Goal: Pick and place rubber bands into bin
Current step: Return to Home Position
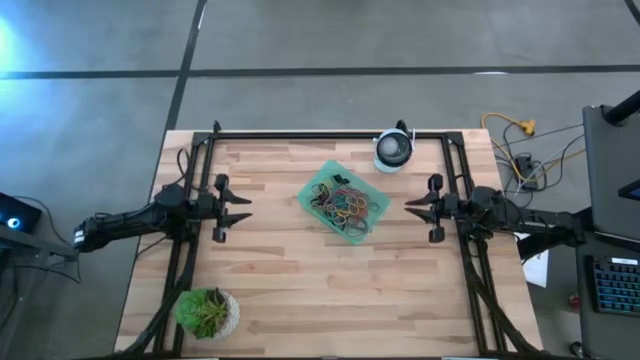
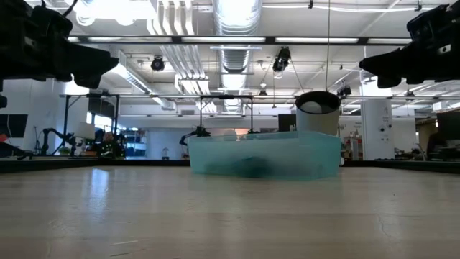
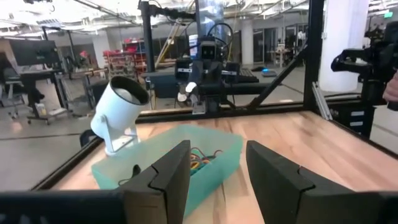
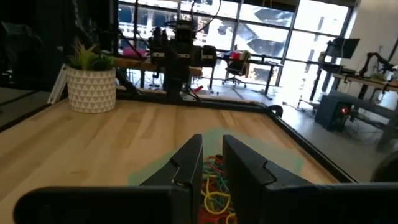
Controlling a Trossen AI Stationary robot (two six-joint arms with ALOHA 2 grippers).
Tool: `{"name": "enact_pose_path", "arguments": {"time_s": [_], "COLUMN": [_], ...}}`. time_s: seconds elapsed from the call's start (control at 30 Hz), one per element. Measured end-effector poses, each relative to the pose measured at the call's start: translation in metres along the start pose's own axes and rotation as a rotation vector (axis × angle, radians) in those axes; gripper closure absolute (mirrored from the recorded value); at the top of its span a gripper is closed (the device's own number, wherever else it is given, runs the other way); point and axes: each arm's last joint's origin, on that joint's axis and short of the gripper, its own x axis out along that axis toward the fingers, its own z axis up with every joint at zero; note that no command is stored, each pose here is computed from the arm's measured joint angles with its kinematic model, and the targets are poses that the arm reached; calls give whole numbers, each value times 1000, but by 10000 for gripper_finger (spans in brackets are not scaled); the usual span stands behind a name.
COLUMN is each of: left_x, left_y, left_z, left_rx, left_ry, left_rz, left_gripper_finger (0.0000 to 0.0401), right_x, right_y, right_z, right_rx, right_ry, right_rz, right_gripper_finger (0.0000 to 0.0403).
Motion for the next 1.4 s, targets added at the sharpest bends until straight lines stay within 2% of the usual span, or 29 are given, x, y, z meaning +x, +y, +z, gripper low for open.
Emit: {"name": "enact_pose_path", "arguments": {"time_s": [0.83, 1.13, 1.2, 1.33, 1.4], "left_x": [7, 7, 6, 1, -2], "left_y": [0, 1, 2, 9, 10], "left_z": [-11, -6, -5, -2, -1], "left_rx": [0, 57, 60, 51, 50], "left_ry": [127, 74, 63, 46, 31], "left_rz": [-15, 2, 47, 294, 352], "left_gripper_finger": [260, 260, 260, 260, 260], "right_x": [3, 3, 3, 3, 3], "right_y": [1, 1, 1, 1, 1], "right_z": [-4, -4, -4, -4, -4], "right_rx": [10, 10, 10, 10, 10], "right_ry": [44, 45, 45, 45, 45], "right_rz": [20, 20, 20, 20, 20], "right_gripper_finger": [346, 346, 346, 346, 346]}}
